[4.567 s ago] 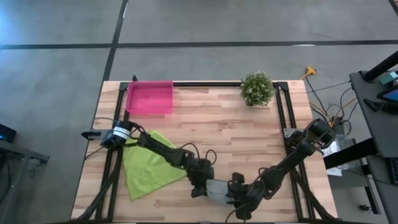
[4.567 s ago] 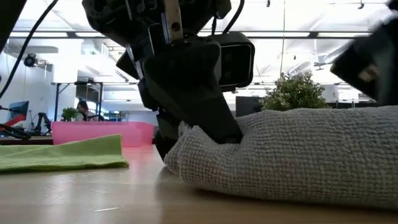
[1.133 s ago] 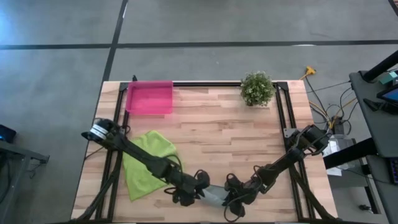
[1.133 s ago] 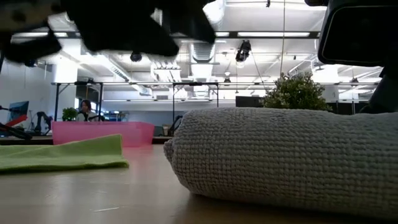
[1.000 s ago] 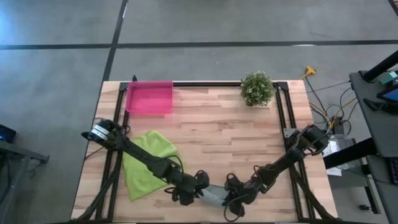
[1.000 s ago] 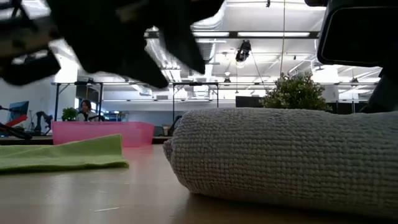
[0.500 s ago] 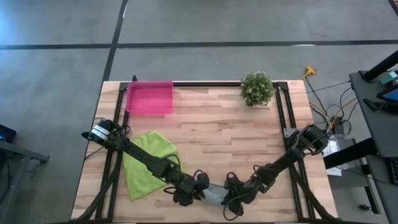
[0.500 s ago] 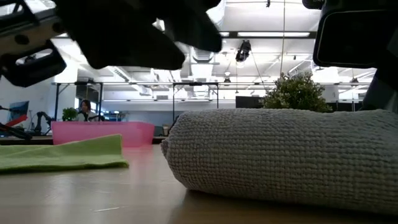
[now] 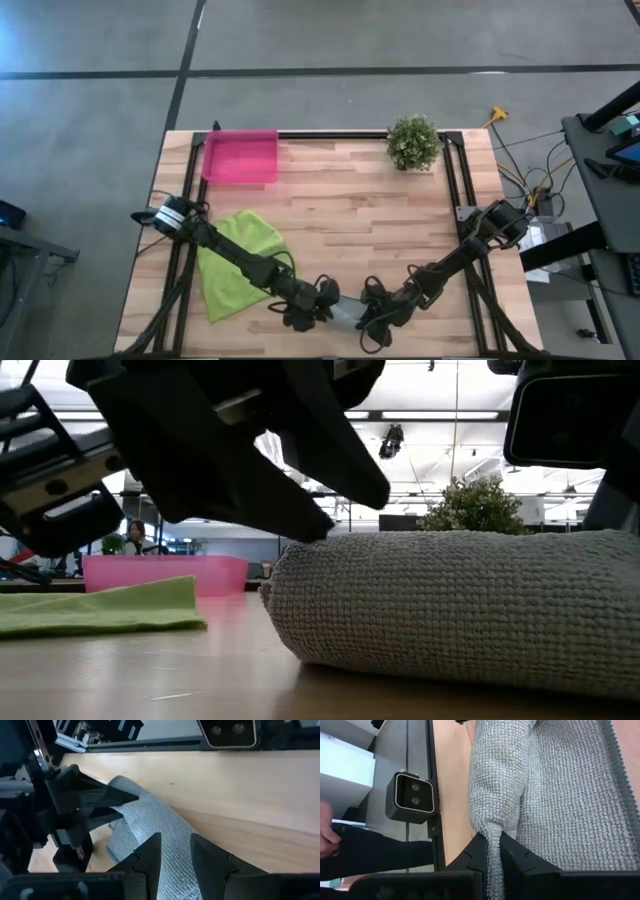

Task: Roll microfiber towels into tight, uniform cylinder then place into a basket
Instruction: Roll the blue microfiber cloth

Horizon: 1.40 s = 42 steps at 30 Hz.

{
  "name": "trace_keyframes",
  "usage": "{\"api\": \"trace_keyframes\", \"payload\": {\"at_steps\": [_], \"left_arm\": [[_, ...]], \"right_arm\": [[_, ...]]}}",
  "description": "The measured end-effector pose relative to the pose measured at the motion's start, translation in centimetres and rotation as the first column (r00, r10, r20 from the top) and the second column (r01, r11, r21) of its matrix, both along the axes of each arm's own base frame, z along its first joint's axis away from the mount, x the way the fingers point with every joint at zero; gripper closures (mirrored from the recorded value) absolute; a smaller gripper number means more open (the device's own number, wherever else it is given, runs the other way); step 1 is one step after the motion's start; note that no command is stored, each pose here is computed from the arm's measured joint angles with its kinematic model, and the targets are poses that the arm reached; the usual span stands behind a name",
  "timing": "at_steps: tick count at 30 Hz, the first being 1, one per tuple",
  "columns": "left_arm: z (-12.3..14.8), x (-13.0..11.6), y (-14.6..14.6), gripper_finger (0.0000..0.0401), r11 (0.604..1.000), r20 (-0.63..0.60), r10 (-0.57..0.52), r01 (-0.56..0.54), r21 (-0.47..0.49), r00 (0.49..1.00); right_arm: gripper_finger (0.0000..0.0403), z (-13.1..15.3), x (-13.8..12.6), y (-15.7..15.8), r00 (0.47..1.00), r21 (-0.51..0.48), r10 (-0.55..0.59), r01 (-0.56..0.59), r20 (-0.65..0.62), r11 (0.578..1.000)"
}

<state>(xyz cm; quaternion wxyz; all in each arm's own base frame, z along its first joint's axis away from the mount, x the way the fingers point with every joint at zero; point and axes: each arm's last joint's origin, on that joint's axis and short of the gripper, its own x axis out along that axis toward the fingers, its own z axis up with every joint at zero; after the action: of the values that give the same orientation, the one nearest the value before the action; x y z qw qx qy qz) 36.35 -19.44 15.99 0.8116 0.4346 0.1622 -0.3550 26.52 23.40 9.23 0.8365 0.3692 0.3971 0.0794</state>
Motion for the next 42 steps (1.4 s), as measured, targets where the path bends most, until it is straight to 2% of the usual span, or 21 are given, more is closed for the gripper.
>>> {"api": "trace_keyframes", "payload": {"at_steps": [5,12,17,23,27,32,34,42], "left_arm": [[-0.7,0.2,0.3,0.0312,1.000,-0.027,0.014,-0.014,0.010,1.000],[-0.8,0.4,1.0,0.0303,0.989,-0.112,0.111,-0.121,-0.086,0.987],[-1.0,0.2,1.2,0.0249,0.987,-0.159,0.123,-0.137,-0.082,0.980],[-0.9,0.3,1.2,0.0167,0.992,-0.134,0.099,-0.109,-0.070,0.986],[-1.1,0.4,1.1,0.0137,0.990,-0.131,0.102,-0.113,-0.080,0.986],[-1.1,0.4,1.0,0.0132,0.990,-0.131,0.089,-0.102,-0.100,0.987],[-1.1,0.4,1.0,0.0133,0.984,-0.158,0.109,-0.129,-0.122,0.981],[-1.1,0.4,0.9,0.0182,0.968,-0.200,0.148,-0.183,-0.171,0.969]], "right_arm": [[0.0380,0.0,0.0,0.0,1.000,0.003,0.001,-0.001,0.002,1.000],[0.0380,0.2,0.1,0.0,1.000,-0.001,-0.012,0.012,0.011,1.000],[0.0380,0.2,0.1,0.0,1.000,-0.003,-0.016,0.016,0.013,1.000],[0.0380,0.2,0.1,0.0,1.000,-0.003,-0.017,0.018,0.015,1.000],[0.0380,0.2,0.1,0.0,1.000,-0.004,-0.018,0.018,0.015,1.000],[0.0380,0.2,0.1,0.0,1.000,-0.007,-0.020,0.020,0.015,1.000],[0.0380,0.2,0.1,0.0,1.000,-0.008,-0.019,0.019,0.016,1.000],[0.0380,0.2,0.1,0.0,1.000,-0.010,-0.018,0.019,0.016,1.000]]}}
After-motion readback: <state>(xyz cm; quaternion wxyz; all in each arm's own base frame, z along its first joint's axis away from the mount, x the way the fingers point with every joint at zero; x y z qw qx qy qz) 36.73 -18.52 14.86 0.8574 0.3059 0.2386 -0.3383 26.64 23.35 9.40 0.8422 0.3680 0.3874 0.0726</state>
